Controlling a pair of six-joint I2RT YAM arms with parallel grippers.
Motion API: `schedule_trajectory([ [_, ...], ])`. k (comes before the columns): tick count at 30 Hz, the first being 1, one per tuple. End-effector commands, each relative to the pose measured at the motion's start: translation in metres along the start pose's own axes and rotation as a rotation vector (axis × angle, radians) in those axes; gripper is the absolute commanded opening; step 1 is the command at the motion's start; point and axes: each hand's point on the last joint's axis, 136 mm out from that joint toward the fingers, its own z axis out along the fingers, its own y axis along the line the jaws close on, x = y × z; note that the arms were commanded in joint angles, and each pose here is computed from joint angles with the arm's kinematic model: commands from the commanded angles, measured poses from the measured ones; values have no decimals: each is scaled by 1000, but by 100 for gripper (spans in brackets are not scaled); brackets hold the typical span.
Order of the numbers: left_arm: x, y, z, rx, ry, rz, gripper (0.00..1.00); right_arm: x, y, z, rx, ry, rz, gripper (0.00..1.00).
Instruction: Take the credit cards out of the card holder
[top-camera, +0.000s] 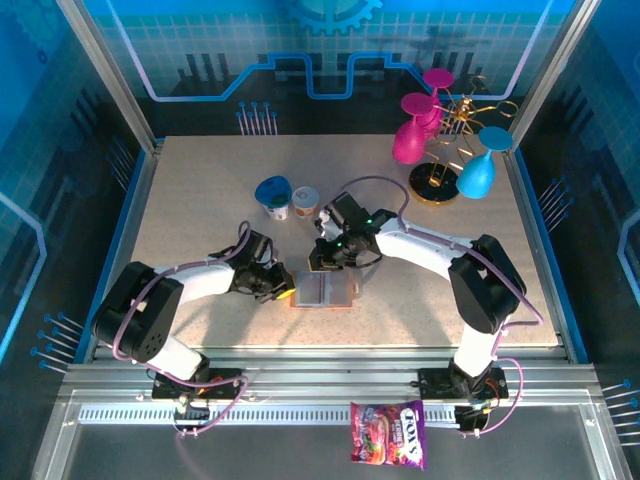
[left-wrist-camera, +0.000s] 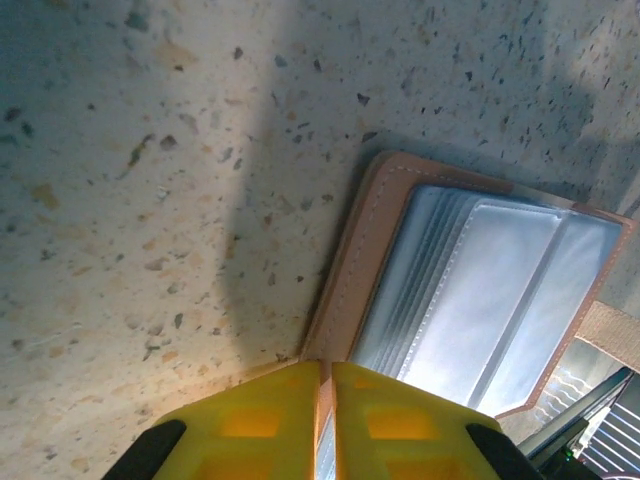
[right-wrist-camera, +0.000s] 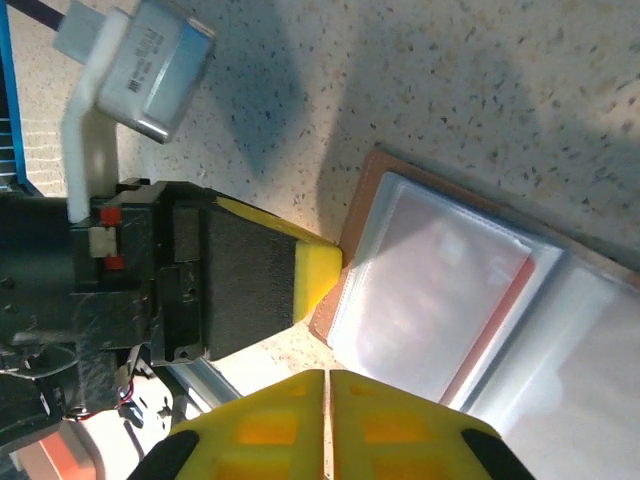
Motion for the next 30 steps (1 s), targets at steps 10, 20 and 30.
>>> schedule_trajectory([
  [10, 7, 9, 5, -8, 34, -12, 12, 23, -23, 36, 61, 96, 114, 25],
  [20, 7, 10, 6, -12, 38, -12, 12, 31, -33, 49, 99, 142, 132, 32],
  [30, 6, 11, 7, -18, 38, -11, 12, 37, -48, 48, 173, 151, 134, 34],
])
